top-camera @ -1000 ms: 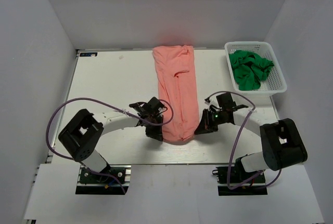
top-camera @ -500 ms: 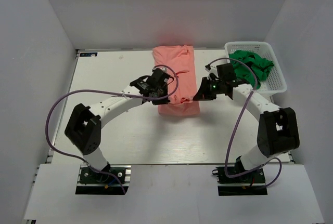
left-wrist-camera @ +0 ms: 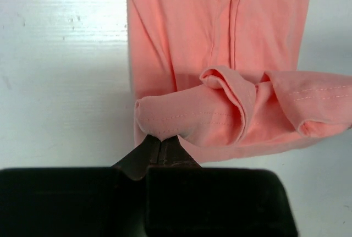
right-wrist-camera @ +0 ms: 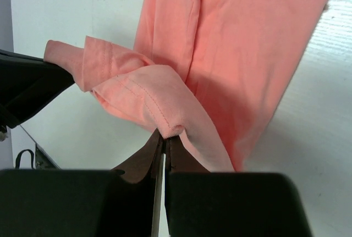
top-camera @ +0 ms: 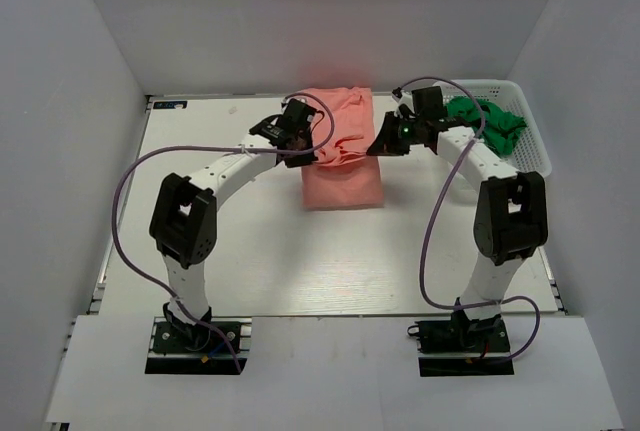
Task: Fold and stack the t-shirts
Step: Fold the folded rectangular tshirt in 1/3 of the way
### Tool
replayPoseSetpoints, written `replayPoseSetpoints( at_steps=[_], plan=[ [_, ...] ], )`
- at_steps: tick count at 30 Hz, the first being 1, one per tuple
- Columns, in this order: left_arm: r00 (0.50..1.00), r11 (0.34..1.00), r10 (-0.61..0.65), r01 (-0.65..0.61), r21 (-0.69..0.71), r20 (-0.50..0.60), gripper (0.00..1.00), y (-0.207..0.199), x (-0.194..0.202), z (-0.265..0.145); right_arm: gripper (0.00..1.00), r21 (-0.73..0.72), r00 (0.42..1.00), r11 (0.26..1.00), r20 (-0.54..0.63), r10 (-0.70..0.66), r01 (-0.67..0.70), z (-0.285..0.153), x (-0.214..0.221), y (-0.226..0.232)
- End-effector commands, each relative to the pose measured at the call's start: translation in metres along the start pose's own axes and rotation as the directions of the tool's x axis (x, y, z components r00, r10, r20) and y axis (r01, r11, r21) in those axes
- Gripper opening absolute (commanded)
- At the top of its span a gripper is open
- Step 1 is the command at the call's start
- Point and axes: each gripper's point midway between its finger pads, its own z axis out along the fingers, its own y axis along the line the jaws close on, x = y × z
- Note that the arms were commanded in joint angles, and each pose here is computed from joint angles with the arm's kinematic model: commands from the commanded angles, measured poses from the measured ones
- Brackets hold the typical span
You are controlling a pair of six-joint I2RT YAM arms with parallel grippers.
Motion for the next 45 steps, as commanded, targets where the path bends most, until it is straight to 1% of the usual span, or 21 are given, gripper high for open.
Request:
replayPoseSetpoints(
  at_steps=[1, 4, 9, 13, 18, 23, 25, 28, 29, 30, 31, 32, 33, 34, 35, 36, 37, 38, 39, 42, 45],
  plan=[
    [0.998, 0.998, 0.001, -0.005, 0.062, 0.064, 0.00, -0.013, -0.028, -0.006, 0.00, -0.019, 0.999, 1.000, 0.039, -0.013, 0.013, 0.002, -0.022, 0.001],
    [0.998, 0.998, -0.003, 0.000, 0.055, 0.056, 0.00, -0.007, -0.032, 0.008, 0.00, -0.020, 0.998, 1.000, 0.054, -0.020, 0.021, 0.007, -0.035, -0.002],
    [0.998, 0.994, 0.005, -0.012, 0.106, 0.068, 0.00, -0.016, -0.046, 0.024, 0.00, -0.034, 0.998, 0.999, 0.053, -0.015, 0.016, 0.021, -0.046, -0.010],
    [0.998, 0.997, -0.008, 0.004, 0.075, 0.063, 0.00, -0.005, -0.051, 0.037, 0.00, -0.033, 0.998, 0.999, 0.067, -0.021, 0.024, 0.030, -0.058, -0.018],
    [0.997, 0.996, -0.023, 0.017, 0.093, 0.069, 0.00, -0.003, -0.055, 0.056, 0.00, -0.052, 0.998, 0.998, 0.065, -0.018, 0.021, 0.044, -0.060, -0.026],
    [0.995, 0.995, -0.023, 0.013, 0.101, 0.093, 0.00, 0.001, -0.064, 0.075, 0.00, -0.056, 0.996, 0.998, 0.083, -0.015, 0.020, 0.061, -0.070, -0.041],
    [0.991, 0.992, -0.026, 0.009, 0.126, 0.128, 0.00, -0.001, -0.075, 0.078, 0.00, -0.079, 0.996, 0.997, 0.090, -0.013, 0.021, 0.067, -0.072, -0.045],
    [0.988, 0.988, 0.003, -0.027, 0.155, 0.153, 0.00, -0.004, -0.084, 0.086, 0.00, -0.100, 0.993, 0.995, 0.120, -0.013, 0.025, 0.072, -0.082, -0.047],
    [0.987, 0.987, 0.010, -0.036, 0.158, 0.162, 0.00, -0.006, -0.088, 0.087, 0.00, -0.098, 0.995, 0.995, 0.104, 0.002, 0.009, 0.076, -0.077, -0.050],
    [0.990, 0.989, 0.014, -0.035, 0.146, 0.138, 0.00, -0.004, -0.082, 0.094, 0.00, -0.100, 0.994, 0.995, 0.105, 0.002, 0.009, 0.078, -0.078, -0.051],
    [0.990, 0.990, 0.007, -0.027, 0.140, 0.142, 0.00, -0.001, -0.090, 0.090, 0.00, -0.099, 0.993, 0.995, 0.115, 0.003, 0.009, 0.076, -0.084, -0.052],
    [0.991, 0.990, 0.008, -0.027, 0.136, 0.133, 0.01, 0.001, -0.087, 0.095, 0.05, -0.093, 0.994, 0.996, 0.107, 0.015, -0.005, 0.079, -0.083, -0.057],
    [0.992, 0.993, 0.003, -0.018, 0.116, 0.128, 0.08, 0.009, -0.087, 0.096, 0.14, -0.096, 0.994, 0.995, 0.111, 0.014, -0.004, 0.080, -0.085, -0.057],
    [0.992, 0.993, 0.003, -0.018, 0.115, 0.128, 0.25, 0.009, -0.087, 0.096, 0.24, -0.098, 0.993, 0.995, 0.119, 0.014, -0.002, 0.081, -0.088, -0.057],
    [0.991, 0.993, 0.002, -0.018, 0.119, 0.136, 0.51, 0.008, -0.089, 0.096, 0.32, -0.108, 0.992, 0.994, 0.125, 0.015, -0.002, 0.083, -0.093, -0.058],
    [0.991, 0.993, 0.002, -0.018, 0.119, 0.137, 0.99, 0.008, -0.089, 0.096, 0.41, -0.121, 0.989, 0.993, 0.149, 0.009, 0.009, 0.080, -0.104, -0.052],
    [0.987, 0.992, -0.008, -0.011, 0.123, 0.159, 0.99, 0.010, -0.100, 0.094, 0.57, -0.129, 0.988, 0.992, 0.150, 0.018, 0.002, 0.083, -0.106, -0.054],
    [0.987, 0.994, -0.008, -0.010, 0.112, 0.158, 0.99, 0.011, -0.100, 0.097, 0.90, -0.158, 0.985, 0.987, 0.174, 0.009, 0.019, 0.080, -0.121, -0.045],
    [0.980, 0.992, -0.031, 0.007, 0.126, 0.195, 0.99, 0.009, -0.121, 0.088, 0.90, -0.170, 0.985, 0.985, 0.169, 0.019, 0.010, 0.084, -0.123, -0.046],
    [0.978, 0.994, -0.040, 0.017, 0.110, 0.206, 0.99, 0.010, -0.140, 0.080, 0.90, -0.195, 0.982, 0.981, 0.189, 0.021, 0.016, 0.074, -0.140, -0.035],
    [0.984, 0.994, -0.035, 0.016, 0.109, 0.177, 0.99, 0.010, -0.134, 0.073, 0.90, -0.188, 0.981, 0.981, 0.194, -0.010, 0.047, 0.058, -0.139, -0.024]
  ],
)
